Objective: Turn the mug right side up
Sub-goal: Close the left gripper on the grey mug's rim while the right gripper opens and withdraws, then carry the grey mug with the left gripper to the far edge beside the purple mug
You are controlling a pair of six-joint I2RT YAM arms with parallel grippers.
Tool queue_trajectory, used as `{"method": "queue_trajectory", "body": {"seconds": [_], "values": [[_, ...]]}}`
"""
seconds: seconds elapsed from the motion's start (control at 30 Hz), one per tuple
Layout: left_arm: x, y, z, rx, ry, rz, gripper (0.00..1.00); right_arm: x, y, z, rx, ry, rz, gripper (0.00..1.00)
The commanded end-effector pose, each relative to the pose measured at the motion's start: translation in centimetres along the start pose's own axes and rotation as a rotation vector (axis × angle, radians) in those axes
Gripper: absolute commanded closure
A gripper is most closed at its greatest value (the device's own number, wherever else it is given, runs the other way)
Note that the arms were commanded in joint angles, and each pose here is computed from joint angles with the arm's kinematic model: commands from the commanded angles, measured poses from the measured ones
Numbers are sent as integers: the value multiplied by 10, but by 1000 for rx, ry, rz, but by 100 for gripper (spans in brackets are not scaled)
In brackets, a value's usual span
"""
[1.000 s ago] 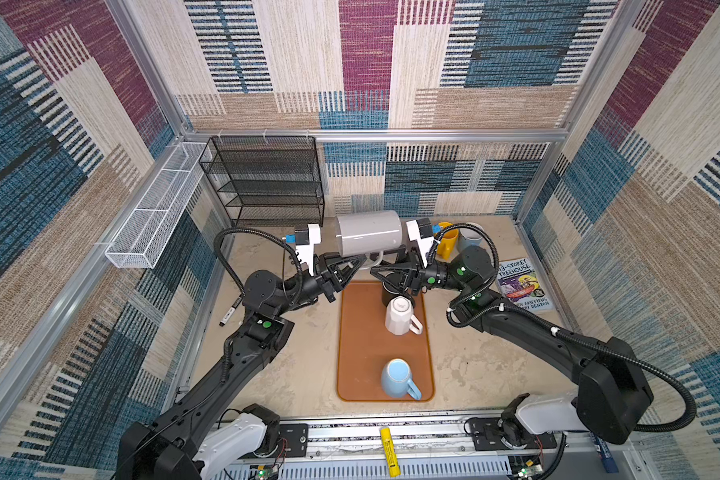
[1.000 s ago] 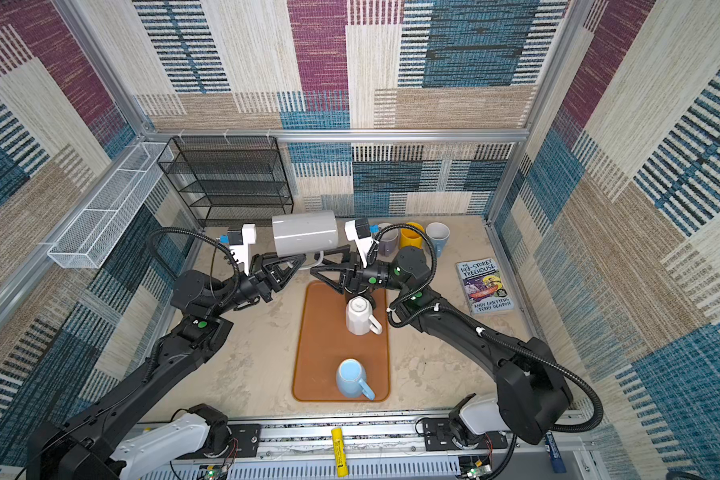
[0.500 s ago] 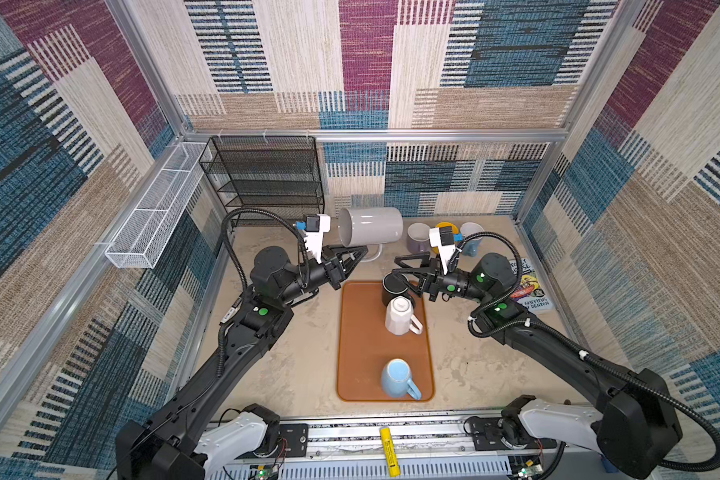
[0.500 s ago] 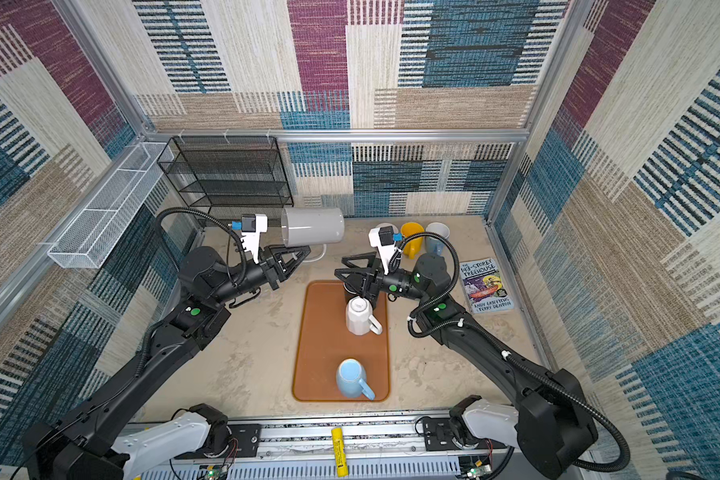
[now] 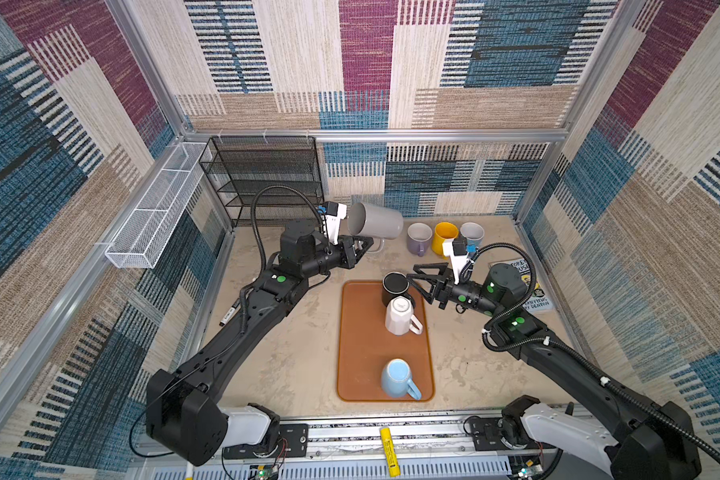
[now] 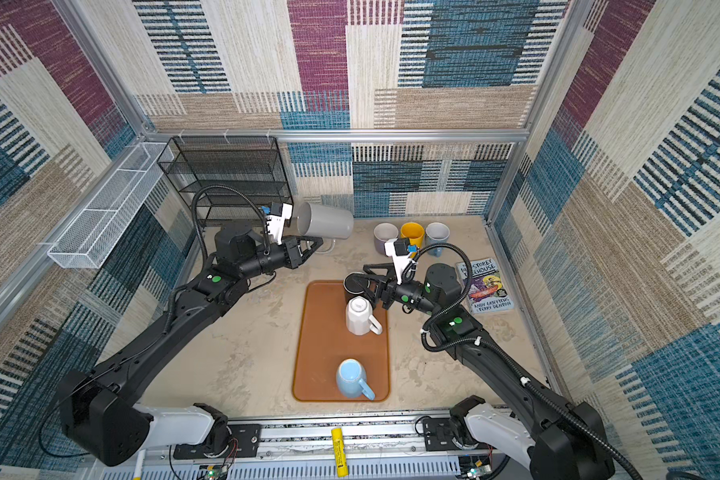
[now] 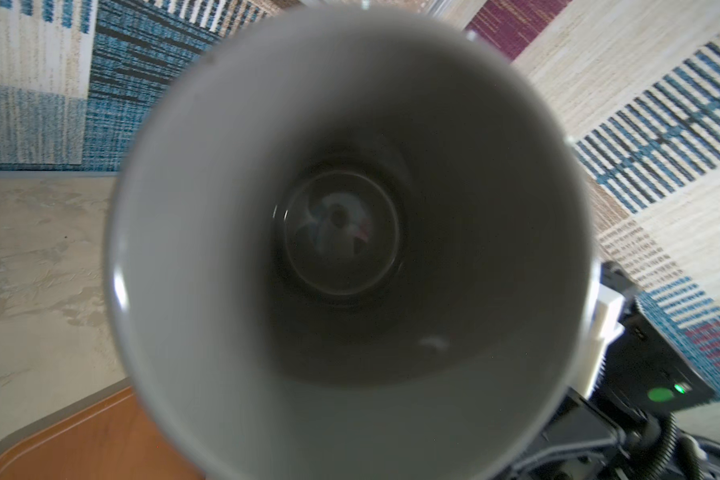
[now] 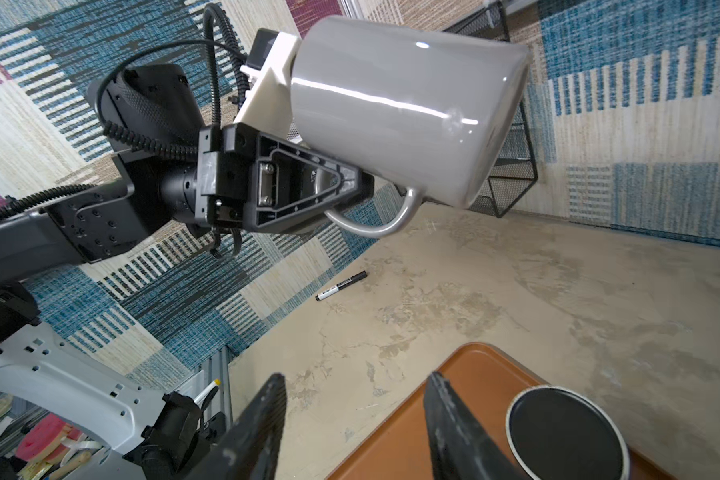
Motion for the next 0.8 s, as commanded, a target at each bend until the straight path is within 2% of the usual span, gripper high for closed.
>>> {"method": "queue_trajectory", "body": {"seconds": [0.0, 0.27, 0.43, 0.63, 0.77], "values": [[2, 12, 9, -36, 47, 12, 100, -9, -5, -5, 21, -108, 2, 44], [37, 18, 48, 4, 242, -13, 100, -25, -5, -19, 41, -284, 19, 45], [61, 20, 73, 29, 440, -11, 100, -36, -9, -24, 74, -379, 41, 45], [79, 17, 107, 76, 641, 44, 100, -38, -13, -27, 80, -406, 49, 46], [86, 15, 134, 112, 711, 77, 100, -39, -16, -29, 90, -412, 54, 45]]}}
Point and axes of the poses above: each gripper's point midway between its finger pads, its own z axis out along the fingers, its own x axis along the line the jaws close on, y = z × x, the point moved 7 cm from there along -z, back along the fingers, and after that the axes turned 13 degrees about -z, right-handed, at the moved point
